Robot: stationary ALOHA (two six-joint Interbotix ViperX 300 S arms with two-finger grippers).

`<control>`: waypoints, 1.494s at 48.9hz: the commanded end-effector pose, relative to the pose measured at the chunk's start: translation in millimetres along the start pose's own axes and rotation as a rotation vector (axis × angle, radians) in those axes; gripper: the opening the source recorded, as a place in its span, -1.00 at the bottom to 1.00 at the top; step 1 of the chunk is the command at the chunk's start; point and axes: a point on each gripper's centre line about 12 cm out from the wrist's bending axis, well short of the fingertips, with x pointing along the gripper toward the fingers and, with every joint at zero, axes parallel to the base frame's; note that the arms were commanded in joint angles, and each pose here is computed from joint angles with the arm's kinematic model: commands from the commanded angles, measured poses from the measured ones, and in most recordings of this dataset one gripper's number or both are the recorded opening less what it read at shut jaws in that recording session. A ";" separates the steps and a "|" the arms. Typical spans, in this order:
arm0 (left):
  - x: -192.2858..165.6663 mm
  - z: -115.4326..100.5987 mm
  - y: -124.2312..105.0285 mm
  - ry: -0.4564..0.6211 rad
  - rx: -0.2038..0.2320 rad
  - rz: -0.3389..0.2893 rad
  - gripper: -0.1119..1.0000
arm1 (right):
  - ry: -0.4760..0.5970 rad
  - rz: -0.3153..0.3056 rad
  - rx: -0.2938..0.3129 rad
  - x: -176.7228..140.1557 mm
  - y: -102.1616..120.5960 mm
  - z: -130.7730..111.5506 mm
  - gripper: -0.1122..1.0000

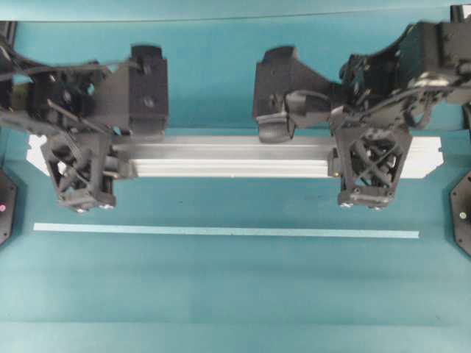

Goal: Lift the metal rail with both hands.
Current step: 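Lift the rail with both grippers and carry it away from the strip, then move the held rail back toward the light-blue strip with both grippers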

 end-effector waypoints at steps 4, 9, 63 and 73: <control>-27.4 14.2 4.4 -0.023 -0.015 0.007 -0.14 | -0.080 -0.001 0.011 -23.8 -1.0 4.9 -0.10; -31.8 17.8 5.8 -0.003 0.010 0.010 -0.14 | -0.097 -0.002 0.019 -31.2 -3.7 7.0 -0.10; 26.7 2.4 5.4 0.015 -0.005 0.010 -0.14 | 0.025 -0.005 0.021 27.1 -7.4 -3.9 -0.10; 47.9 -5.8 5.5 0.040 -0.006 0.012 -0.14 | -0.005 0.002 0.021 66.8 -4.4 -10.4 -0.10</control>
